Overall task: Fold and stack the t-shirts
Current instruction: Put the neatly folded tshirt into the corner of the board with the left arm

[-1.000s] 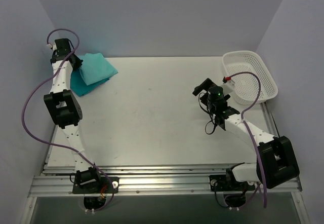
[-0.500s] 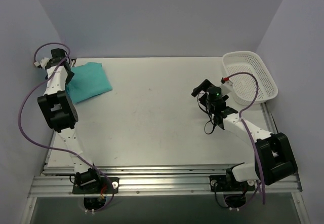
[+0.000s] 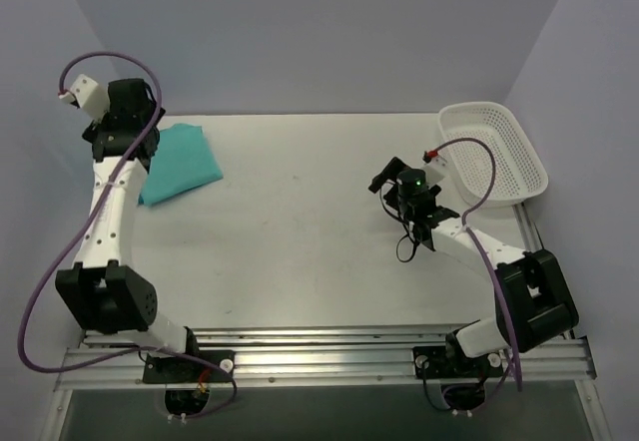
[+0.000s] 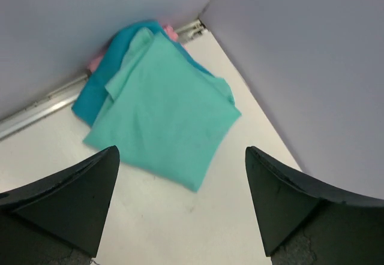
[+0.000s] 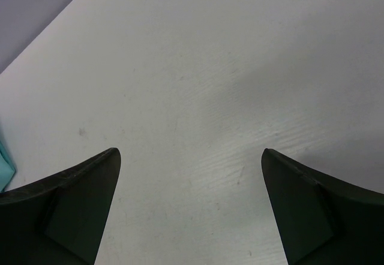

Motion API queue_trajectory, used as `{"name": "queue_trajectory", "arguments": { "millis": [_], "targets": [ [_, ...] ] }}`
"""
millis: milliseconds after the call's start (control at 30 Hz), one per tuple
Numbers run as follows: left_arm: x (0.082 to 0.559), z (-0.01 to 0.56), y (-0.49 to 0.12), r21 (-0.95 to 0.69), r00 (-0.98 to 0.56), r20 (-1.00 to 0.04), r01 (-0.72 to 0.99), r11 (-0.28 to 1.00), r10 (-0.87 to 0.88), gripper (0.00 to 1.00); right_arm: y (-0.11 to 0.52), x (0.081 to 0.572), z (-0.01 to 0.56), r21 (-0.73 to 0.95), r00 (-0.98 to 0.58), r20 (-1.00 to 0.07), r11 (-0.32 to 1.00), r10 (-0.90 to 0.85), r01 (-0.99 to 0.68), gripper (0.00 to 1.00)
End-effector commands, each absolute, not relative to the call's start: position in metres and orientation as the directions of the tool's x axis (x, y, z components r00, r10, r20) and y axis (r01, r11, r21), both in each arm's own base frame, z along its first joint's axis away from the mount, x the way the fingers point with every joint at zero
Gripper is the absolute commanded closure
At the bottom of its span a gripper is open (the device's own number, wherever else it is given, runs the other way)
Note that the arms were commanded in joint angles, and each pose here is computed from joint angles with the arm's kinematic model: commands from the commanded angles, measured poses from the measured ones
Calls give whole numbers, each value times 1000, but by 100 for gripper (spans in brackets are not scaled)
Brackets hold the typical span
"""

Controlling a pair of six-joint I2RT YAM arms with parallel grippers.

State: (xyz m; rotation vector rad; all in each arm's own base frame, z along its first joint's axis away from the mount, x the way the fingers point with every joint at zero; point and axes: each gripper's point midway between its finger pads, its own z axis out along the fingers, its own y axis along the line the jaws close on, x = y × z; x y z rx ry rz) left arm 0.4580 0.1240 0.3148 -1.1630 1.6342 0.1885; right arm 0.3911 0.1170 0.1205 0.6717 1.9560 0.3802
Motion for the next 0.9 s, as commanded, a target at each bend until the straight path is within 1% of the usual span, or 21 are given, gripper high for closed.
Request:
{"name": "queue_trajectory", "arguments": {
  "millis": [0, 33, 67, 100, 133, 167, 200, 267, 300, 400, 533, 700, 867],
  "targets": [
    [427, 309, 93, -372, 21, -840, -751, 546, -543, 6, 172, 408, 163, 527, -378, -762, 843, 525, 108, 0],
    [421, 278, 76, -332, -42, -841, -748, 575, -540, 6, 191, 409, 164, 510, -409, -773, 858, 485, 55, 0],
    [408, 282, 68, -344, -31, -847, -728, 593, -531, 6, 226, 400, 171, 498, -444, -785, 866, 431, -40, 0],
    [399, 274, 58, -332, -43, -854, -722, 607, -518, 6, 251, 399, 194, 480, -437, -812, 868, 386, -126, 0],
    [394, 267, 55, -343, -37, -854, -711, 614, -519, 6, 268, 396, 197, 461, -444, -824, 872, 351, -166, 0],
    [375, 246, 52, -328, -62, -851, -713, 620, -522, 6, 297, 380, 205, 449, -450, -836, 862, 312, -236, 0],
    [368, 239, 47, -342, -74, -842, -694, 634, -535, 6, 310, 373, 210, 414, -444, -855, 869, 268, -273, 0],
    [357, 241, 38, -387, -56, -838, -639, 665, -542, 5, 333, 366, 230, 391, -416, -876, 862, 243, -322, 0],
    [348, 225, 36, -374, -83, -835, -639, 672, -544, 5, 350, 352, 233, 368, -415, -887, 855, 204, -365, 0],
    [334, 232, 28, -403, -69, -833, -603, 688, -549, 5, 368, 334, 239, 349, -403, -898, 842, 176, -411, 0],
    [323, 248, 28, -411, -40, -842, -598, 688, -538, 5, 371, 316, 236, 342, -411, -897, 842, 161, -416, 0],
    [323, 256, 21, -416, -35, -849, -571, 708, -527, 5, 376, 296, 236, 315, -407, -904, 848, 132, -425, 0],
    [321, 262, 20, -400, -31, -863, -567, 720, -504, 4, 388, 274, 244, 303, -387, -915, 824, 112, -479, 0]
  ]
}}
